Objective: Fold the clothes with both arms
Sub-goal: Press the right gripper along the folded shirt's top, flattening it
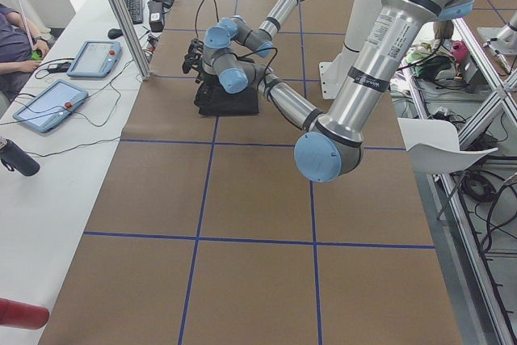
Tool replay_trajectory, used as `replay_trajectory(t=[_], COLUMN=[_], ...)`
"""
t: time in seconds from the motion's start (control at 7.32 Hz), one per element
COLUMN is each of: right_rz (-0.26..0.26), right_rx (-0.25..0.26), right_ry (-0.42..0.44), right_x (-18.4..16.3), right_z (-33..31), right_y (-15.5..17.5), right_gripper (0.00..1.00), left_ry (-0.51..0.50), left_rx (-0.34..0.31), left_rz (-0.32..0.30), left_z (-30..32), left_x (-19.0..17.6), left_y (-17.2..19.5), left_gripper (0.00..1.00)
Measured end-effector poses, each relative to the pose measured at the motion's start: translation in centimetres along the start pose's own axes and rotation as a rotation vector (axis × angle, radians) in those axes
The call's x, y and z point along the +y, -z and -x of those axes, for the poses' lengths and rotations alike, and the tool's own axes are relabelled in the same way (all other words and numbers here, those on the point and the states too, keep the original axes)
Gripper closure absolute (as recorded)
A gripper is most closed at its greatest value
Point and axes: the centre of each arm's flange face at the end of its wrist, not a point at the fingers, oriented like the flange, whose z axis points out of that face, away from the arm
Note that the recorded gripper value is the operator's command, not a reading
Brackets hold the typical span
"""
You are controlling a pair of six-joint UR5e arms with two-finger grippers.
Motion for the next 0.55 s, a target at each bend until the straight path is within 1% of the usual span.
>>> replay_trajectory(t=[0.14, 0.27, 0.41, 0.55], right_rz=[-0.013, -0.007, 0.034, 0.094], right_rx=[-0.025, -0.047, -0.044, -0.004], right_ry=[0.016, 0.029, 0.039, 0.046], right_x=[-1.4, -2.5, -2.8, -2.6], right_z=[0.2, 1.0, 1.7, 2.6], right_y=[0.5, 1.3, 1.9, 2.8], right_gripper=[1.00, 1.00, 1.00, 1.00], left_ry=[0.001, 0.002, 0.002, 0.003], left_rx=[0.005, 0.007, 0.007, 0.007], left_rz=[0.005, 0.008, 0.009, 0.010], left_z=[0.0, 0.1, 0.1, 0.1], left_x=[0.2, 0.3, 0.3, 0.3], left_y=[0.1, 0.1, 0.1, 0.1], left_gripper=[0.00, 0.00, 0.00, 0.00])
